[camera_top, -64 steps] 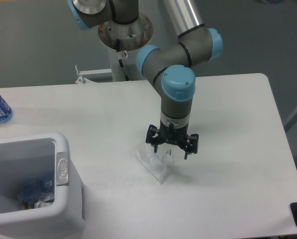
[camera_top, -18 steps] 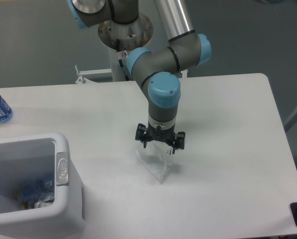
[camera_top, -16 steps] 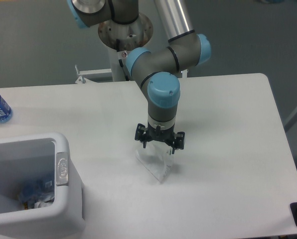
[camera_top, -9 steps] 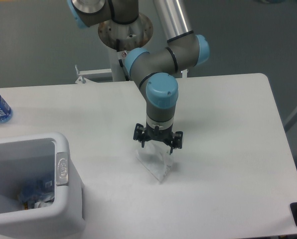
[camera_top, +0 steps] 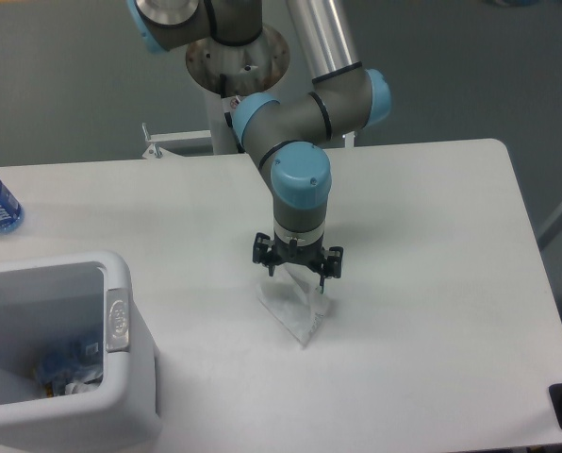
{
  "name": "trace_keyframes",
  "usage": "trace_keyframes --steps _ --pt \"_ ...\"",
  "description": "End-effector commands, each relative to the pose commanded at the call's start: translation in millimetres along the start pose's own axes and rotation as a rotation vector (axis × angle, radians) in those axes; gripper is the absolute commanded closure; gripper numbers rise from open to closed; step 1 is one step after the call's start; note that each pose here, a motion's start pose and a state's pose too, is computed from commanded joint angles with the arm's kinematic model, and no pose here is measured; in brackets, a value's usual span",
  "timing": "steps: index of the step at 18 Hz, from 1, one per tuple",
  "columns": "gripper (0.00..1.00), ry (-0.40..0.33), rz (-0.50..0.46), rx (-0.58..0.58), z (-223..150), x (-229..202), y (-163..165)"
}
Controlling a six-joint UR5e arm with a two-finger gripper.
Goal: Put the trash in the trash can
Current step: 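Lower the gripper onto the plastic bag and close on it, then lift the plastic bag and carry it over the trash bin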
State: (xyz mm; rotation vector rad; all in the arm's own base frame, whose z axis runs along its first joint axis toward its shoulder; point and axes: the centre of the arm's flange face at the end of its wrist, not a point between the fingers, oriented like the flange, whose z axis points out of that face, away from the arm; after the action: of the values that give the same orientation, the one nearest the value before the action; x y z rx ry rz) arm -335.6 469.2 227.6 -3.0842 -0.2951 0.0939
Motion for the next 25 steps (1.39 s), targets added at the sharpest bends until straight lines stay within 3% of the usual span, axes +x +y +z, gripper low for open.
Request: trace_keyframes --steps 1,2,11,16,22,25 --pt "0.93 -0.001 0.0 -0.001 0.0 -0.1 0.1" --pt "1.0 -0.006 0.0 -0.005 0.0 -0.6 0.5" --pt "1.0 -0.043 -0.01 0.085 -42.2 -26.3 -22.7" --pt "1.0 0.003 -0.044 0.287 -105.0 -46.1 -35.5" --pt "1.0 0.084 -0.301 0.572 -221.6 -71.1 -75.8" --pt "1.0 0.117 -0.422 0.657 -270.7 -67.4 -90.5"
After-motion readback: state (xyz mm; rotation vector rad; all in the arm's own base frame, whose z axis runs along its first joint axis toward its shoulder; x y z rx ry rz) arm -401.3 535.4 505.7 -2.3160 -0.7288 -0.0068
